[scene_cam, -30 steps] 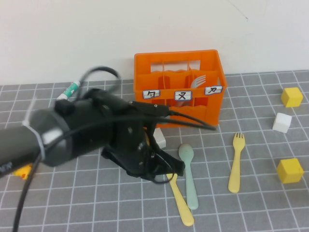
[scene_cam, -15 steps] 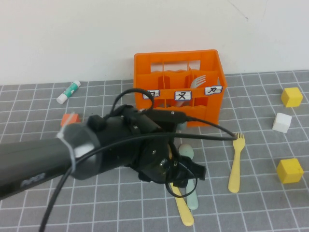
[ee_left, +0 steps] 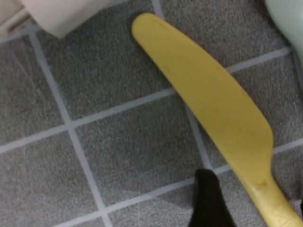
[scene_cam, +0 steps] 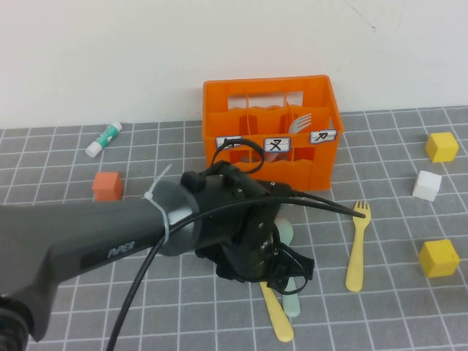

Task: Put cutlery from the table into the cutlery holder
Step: Pick up the knife

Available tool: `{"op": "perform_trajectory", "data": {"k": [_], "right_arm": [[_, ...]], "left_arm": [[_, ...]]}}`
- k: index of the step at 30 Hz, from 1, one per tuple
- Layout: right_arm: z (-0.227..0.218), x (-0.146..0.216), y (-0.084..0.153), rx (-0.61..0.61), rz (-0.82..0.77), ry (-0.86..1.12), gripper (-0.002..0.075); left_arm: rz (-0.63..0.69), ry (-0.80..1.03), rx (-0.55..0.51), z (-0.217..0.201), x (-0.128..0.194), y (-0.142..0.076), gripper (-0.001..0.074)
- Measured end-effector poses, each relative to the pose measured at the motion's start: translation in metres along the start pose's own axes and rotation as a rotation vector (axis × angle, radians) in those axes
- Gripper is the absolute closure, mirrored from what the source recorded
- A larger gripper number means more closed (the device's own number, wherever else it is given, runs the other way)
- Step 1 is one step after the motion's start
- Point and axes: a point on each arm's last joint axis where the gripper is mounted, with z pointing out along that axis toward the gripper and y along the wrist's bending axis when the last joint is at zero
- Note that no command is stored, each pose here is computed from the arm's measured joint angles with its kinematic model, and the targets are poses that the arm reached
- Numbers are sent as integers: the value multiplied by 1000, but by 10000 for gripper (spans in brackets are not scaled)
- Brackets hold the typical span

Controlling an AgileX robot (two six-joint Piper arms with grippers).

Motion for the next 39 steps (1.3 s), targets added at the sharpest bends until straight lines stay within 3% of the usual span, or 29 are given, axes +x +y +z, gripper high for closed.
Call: {"op": "perform_trajectory", "data": {"k": [10,18,28,39], "right_arm": [[0,0,0,0,0,0,729],[0,0,0,0,0,0,729],[0,0,0,-1,1,-1,729],[0,0,0,-1,1,-1,729]], "left_arm": [[127,59,-170,-2,3,10,359],[94,102,-277,-5,6,20,359],[44,52,-253,-21,4,19,359],[-69,-60,-65,-85,15,20,360]]}}
